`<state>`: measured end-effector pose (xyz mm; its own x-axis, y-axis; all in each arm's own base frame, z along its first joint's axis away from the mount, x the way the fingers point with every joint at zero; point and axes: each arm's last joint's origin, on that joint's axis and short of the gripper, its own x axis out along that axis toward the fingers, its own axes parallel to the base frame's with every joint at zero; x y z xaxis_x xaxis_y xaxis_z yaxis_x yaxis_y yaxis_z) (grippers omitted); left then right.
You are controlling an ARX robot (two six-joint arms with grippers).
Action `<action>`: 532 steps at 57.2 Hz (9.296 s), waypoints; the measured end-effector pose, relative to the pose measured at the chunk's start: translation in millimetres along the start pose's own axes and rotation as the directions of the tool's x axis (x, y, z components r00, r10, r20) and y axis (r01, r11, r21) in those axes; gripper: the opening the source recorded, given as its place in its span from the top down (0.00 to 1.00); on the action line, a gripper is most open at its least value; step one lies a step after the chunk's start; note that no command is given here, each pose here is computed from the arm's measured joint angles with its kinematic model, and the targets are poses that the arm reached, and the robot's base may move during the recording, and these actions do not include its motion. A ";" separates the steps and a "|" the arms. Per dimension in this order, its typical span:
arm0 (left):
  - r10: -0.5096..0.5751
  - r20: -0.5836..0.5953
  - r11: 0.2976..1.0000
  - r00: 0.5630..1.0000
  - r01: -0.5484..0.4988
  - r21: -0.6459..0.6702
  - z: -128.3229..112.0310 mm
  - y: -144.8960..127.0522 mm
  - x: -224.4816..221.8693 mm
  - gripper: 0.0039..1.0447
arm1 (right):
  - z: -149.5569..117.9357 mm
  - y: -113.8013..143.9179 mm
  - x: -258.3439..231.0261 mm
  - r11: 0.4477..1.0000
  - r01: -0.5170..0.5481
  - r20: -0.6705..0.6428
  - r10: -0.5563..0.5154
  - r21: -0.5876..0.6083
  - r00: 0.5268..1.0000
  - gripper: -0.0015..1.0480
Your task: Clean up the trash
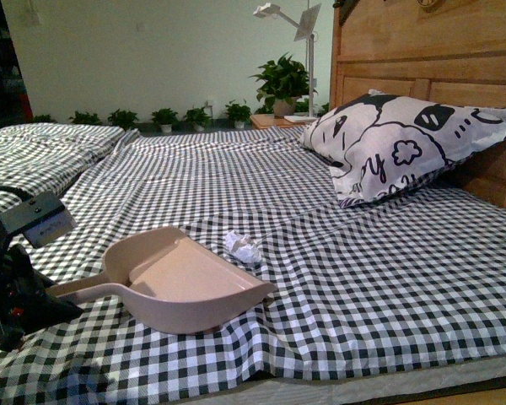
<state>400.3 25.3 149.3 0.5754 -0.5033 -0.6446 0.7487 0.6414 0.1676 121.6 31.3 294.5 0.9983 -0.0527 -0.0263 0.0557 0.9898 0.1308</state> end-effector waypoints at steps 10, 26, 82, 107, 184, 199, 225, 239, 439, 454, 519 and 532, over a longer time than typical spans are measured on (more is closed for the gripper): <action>-0.027 -0.046 1.000 0.999 0.026 -0.010 -4.8 -2.8 1.7 0.73 | 0.0 0.0 0.0 1.000 0.000 0.000 0.000 0.000 1.000 0.81; -0.028 -0.067 1.000 0.997 0.027 -0.004 -2.6 1.0 1.6 0.73 | 0.0 0.0 0.0 1.000 0.000 0.000 0.000 0.000 1.000 0.81; -0.022 -0.080 1.000 0.997 0.022 0.001 -3.8 1.0 2.4 0.73 | 0.0 0.0 0.0 1.000 0.000 0.000 0.000 0.000 1.000 0.81; -0.022 -0.080 1.000 0.997 0.022 0.002 -3.8 1.0 2.4 0.73 | 0.0 0.0 0.0 1.000 0.000 0.000 0.000 0.000 1.000 0.81; -0.020 -0.082 1.000 0.996 0.021 0.005 -3.9 1.1 2.4 0.73 | -73.7 90.3 227.6 0.934 -0.285 -0.540 0.130 -0.214 0.832 0.81; -0.020 -0.082 1.000 0.996 0.021 0.005 -3.9 1.1 2.4 0.73 | -104.6 86.2 256.0 0.933 -0.251 -0.570 0.064 -0.257 0.819 0.81; -0.020 -0.082 1.000 0.996 0.021 0.005 -3.9 1.1 2.4 0.73 | -153.0 95.0 278.8 0.924 -0.233 -0.605 0.003 -0.302 0.796 0.81; -0.021 -0.082 1.000 0.996 0.021 0.005 -3.9 1.1 2.4 0.73 | -165.0 118.2 279.7 0.906 -0.267 -0.608 0.014 -0.328 0.794 0.81; -0.020 -0.082 1.000 0.996 0.021 0.005 -3.9 1.1 2.4 0.73 | -155.9 158.7 309.7 0.813 -0.336 -0.603 -0.025 -0.477 0.797 0.81; -0.020 -0.082 1.000 0.996 0.021 0.005 -3.9 1.1 2.4 0.73 | -173.1 155.7 310.2 0.779 -0.360 -0.635 -0.063 -0.514 0.770 0.81; -0.018 -0.082 1.000 0.996 0.020 0.022 -4.1 1.8 1.9 0.73 | -53.5 156.7 234.4 0.726 -0.670 -0.693 0.403 -0.155 0.597 0.81; -0.018 -0.082 1.000 0.996 0.020 0.022 -4.1 1.8 1.9 0.73 | -66.3 132.8 247.4 0.776 -0.595 -0.655 0.341 -0.209 0.674 0.81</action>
<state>401.4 27.8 145.3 0.5329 -0.4656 -0.7065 0.7670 0.6185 0.1710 374.7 158.5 239.7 0.6795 0.3884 -0.6225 -0.5549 0.8271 -0.0897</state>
